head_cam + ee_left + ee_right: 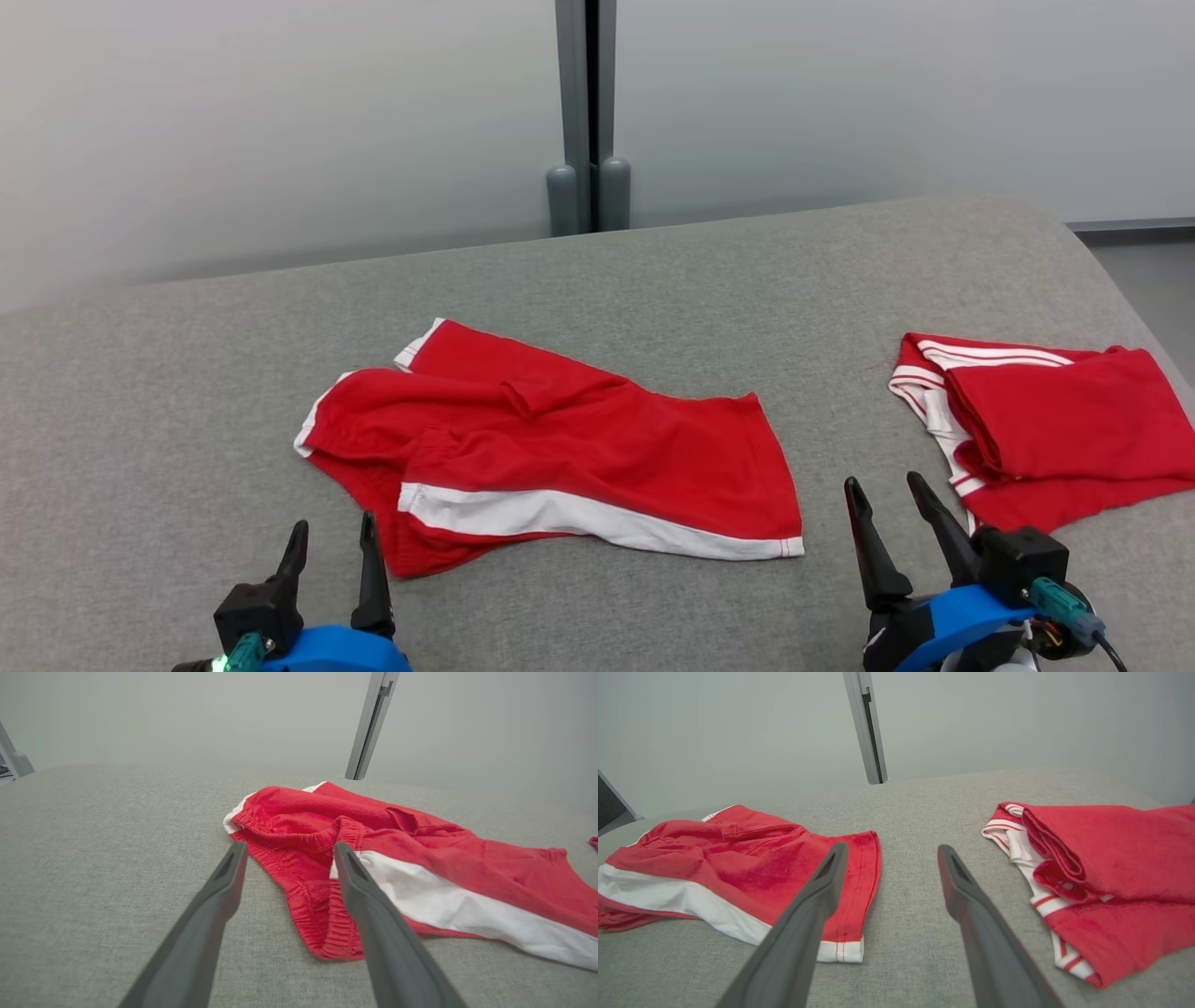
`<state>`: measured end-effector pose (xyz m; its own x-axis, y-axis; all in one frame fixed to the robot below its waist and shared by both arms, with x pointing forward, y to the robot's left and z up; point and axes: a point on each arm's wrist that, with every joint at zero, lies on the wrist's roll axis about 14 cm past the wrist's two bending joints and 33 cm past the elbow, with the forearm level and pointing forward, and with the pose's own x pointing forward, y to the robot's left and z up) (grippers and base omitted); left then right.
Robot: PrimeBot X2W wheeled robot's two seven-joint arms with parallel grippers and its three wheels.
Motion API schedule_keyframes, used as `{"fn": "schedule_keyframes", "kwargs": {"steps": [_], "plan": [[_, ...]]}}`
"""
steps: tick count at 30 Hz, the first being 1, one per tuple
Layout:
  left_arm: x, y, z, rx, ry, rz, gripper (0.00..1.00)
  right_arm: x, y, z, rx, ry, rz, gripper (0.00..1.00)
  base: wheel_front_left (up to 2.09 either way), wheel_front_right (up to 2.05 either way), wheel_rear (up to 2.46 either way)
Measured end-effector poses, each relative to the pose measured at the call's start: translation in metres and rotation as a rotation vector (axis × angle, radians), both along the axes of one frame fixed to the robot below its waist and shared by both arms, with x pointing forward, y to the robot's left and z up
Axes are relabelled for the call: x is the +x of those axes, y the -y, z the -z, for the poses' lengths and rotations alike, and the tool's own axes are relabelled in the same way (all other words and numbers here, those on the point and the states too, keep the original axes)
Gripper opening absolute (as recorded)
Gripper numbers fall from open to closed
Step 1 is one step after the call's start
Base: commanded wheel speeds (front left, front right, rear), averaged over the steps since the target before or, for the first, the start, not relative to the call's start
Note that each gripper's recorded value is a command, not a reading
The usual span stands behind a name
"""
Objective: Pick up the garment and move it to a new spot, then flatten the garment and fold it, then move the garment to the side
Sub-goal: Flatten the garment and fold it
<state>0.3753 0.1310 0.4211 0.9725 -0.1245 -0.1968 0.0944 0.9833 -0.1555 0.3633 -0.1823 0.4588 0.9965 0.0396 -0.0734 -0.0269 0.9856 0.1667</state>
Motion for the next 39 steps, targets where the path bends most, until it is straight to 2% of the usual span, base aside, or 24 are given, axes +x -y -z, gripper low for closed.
{"fn": "schedule_keyframes", "kwargs": {"steps": [8,14,20,31,39], "plan": [[-0.019,-0.011,0.008,0.034,-0.021,-0.016,1.00,0.005,-0.015,0.002,-0.009,-0.005,-0.048,1.00,0.00,0.00,0.00],[-0.022,-0.003,0.012,-0.044,-0.042,0.002,1.00,0.005,-0.021,0.007,-0.001,-0.021,-0.064,1.00,0.00,0.00,0.00],[0.001,0.021,0.008,-0.105,-0.037,0.083,1.00,0.005,-0.017,0.016,0.003,-0.052,-0.053,1.00,0.00,0.00,0.00],[0.026,0.055,0.025,-0.180,-0.130,0.181,1.00,0.001,-0.007,0.028,0.011,-0.088,-0.018,1.00,0.00,0.00,0.00],[0.037,0.042,0.030,-0.250,-0.206,0.175,1.00,0.006,-0.005,0.028,0.011,-0.090,-0.015,1.00,0.00,0.00,0.00]]}}
